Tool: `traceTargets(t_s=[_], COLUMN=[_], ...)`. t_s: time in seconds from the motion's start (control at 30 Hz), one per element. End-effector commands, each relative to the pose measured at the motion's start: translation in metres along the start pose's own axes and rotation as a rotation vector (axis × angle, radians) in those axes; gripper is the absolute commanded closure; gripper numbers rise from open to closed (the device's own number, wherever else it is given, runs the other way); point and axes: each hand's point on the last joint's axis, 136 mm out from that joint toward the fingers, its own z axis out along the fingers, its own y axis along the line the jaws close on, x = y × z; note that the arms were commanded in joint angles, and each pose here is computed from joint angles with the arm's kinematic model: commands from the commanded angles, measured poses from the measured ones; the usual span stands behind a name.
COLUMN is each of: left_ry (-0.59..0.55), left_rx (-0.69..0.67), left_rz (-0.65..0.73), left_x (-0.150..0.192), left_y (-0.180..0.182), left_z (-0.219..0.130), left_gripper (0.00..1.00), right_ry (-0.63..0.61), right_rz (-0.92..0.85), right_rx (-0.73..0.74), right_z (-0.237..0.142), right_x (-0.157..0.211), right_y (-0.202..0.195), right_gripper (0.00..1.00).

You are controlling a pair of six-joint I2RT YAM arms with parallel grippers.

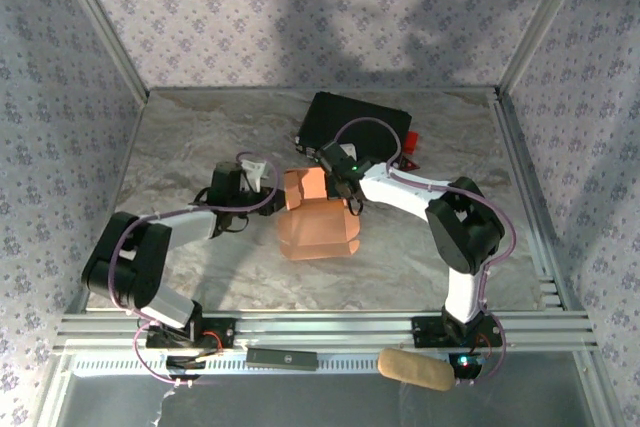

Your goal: Fold the paper box

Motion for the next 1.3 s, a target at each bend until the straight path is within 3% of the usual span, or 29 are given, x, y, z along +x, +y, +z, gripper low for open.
traceTargets(t_s=[0.0,0.43,0.8,0.97,1.27], left_ry=[-0.034,-0.003,-0.013,-0.033,-0.099], left_rx=[0.052,0.045,-0.098,-0.212,-0.487], left_rz=[0.04,0.066,0.125,0.142,0.214], left_x=[-0.015,-0.006,-0.003,-0.004,-0.007], left_y=[-0.01,-0.011,-0.008,-0.001,0.004], left_z=[0.007,0.027,0.035,0.034,0.017], left_gripper=[0.79,0.81,0.86,1.0,1.0], right_ry=[-0.004,0.004,0.001,0.0,-0.001], right_rz=[-0.007,-0.013,-0.021,-0.021,-0.023], right_rx=[-0.01,-0.026,-0.039,-0.039,-0.032], right_z=[-0.001,0.001,0.0,0.0,-0.002], right_x=[-0.008,-0.007,-0.009,-0.009,-0.009], right_y=[0.003,0.006,0.011,0.012,0.013], right_gripper=[1.0,1.0,1.0,1.0,1.0])
